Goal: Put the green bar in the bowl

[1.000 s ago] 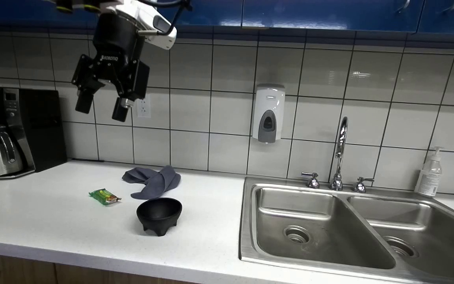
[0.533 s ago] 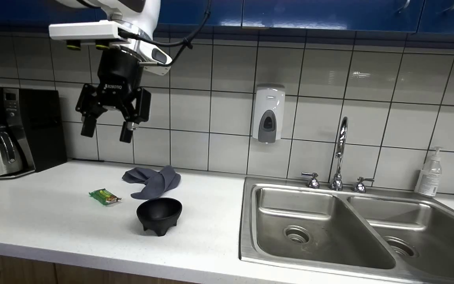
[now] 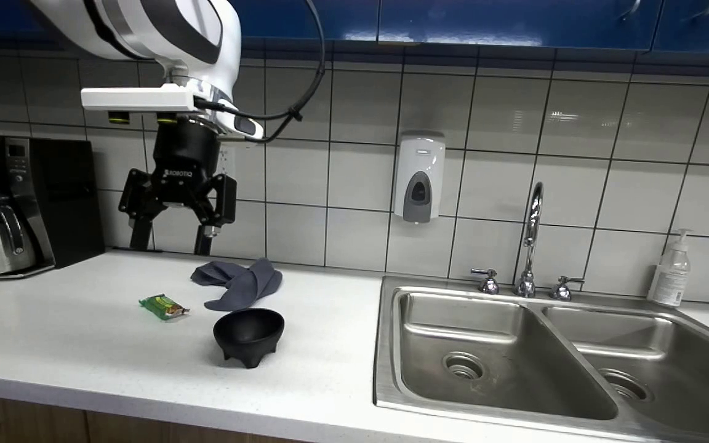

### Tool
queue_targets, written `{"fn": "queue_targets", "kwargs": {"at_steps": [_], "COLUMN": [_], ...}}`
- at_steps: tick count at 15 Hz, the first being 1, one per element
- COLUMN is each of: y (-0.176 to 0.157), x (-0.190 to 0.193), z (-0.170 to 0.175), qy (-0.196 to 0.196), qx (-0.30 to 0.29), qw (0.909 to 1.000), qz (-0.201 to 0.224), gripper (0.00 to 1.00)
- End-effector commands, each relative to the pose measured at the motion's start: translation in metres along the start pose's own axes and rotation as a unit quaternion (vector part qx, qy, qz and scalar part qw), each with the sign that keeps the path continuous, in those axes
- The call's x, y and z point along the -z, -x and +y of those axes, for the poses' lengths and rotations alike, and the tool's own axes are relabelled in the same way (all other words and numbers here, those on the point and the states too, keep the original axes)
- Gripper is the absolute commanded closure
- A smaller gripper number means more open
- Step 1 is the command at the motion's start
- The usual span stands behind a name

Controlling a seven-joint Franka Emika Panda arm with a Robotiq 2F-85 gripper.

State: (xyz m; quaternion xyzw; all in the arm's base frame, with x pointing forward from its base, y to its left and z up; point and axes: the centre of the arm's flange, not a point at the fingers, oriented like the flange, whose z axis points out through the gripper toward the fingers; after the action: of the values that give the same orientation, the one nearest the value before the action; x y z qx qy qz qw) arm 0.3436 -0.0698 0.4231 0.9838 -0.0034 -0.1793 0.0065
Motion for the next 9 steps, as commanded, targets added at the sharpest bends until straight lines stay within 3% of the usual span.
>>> {"fn": "queue_targets", "kwargs": {"at_steps": [1,5,9], "y": [-0.013,-0.034,-0.057], "x": [-0.018,-0.025,-0.027], "z": [-0.009,-0.023,-0.036], "qy": [0.02,0.038,0.089], "qx": [0.043,0.115,0.202], "qw": [0.9989,0.9927,0.9752], "qz": [0.002,-0.002,-0.008], "gripper": [0.0,0.0,0.0]}}
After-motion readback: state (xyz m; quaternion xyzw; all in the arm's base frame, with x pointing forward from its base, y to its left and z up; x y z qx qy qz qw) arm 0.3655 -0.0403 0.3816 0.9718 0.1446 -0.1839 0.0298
